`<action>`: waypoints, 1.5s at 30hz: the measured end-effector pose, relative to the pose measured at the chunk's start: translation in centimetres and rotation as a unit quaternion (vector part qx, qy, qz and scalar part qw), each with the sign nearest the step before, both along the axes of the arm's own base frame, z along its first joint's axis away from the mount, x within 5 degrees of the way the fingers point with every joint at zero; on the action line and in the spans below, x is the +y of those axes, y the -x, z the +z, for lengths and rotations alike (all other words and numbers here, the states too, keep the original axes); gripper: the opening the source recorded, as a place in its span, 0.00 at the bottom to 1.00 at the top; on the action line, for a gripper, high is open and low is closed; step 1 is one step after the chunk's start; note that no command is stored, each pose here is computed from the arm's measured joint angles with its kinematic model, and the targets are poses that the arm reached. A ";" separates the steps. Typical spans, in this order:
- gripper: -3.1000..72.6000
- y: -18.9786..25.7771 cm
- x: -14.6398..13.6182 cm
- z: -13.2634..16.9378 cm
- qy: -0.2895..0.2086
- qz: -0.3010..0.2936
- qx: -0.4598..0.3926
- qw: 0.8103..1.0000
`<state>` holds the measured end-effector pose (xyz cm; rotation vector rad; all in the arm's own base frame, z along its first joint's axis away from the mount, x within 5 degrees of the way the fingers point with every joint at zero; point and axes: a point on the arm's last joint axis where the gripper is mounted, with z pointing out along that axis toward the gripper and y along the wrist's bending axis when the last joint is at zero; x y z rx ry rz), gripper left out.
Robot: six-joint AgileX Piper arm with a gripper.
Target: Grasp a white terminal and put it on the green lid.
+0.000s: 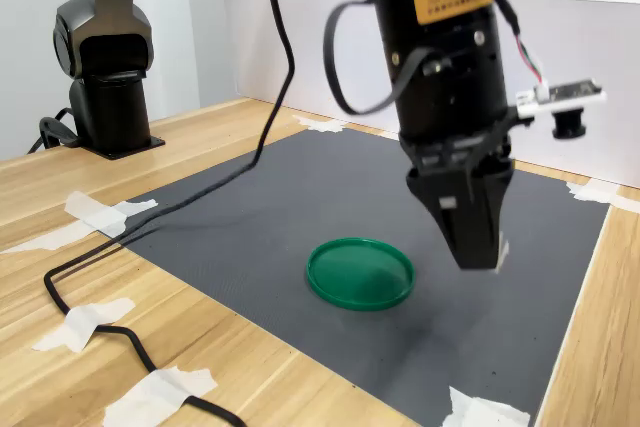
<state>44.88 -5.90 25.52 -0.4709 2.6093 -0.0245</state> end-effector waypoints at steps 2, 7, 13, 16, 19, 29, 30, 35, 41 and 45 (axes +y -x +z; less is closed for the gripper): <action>0.16 0.6 0.1 1.1 -0.001 0.003 0.000 1.000; 0.16 2.6 0.5 2.1 0.006 0.022 0.010 1.000; 0.16 5.3 0.9 1.1 0.010 0.042 0.041 0.998; 0.16 6.2 1.0 0.4 0.010 0.049 0.055 0.997; 0.16 6.6 1.0 -0.5 0.015 0.054 0.062 0.997; 0.16 6.7 0.5 -2.3 0.060 0.067 0.052 0.995; 0.16 6.6 0.4 -2.5 0.061 0.070 0.054 0.994; 0.16 6.1 0.3 -4.4 0.064 0.089 0.071 0.991; 0.16 5.7 0.4 -5.7 0.062 0.103 0.082 0.989; 0.16 5.6 0.4 -6.6 0.061 0.110 0.092 0.988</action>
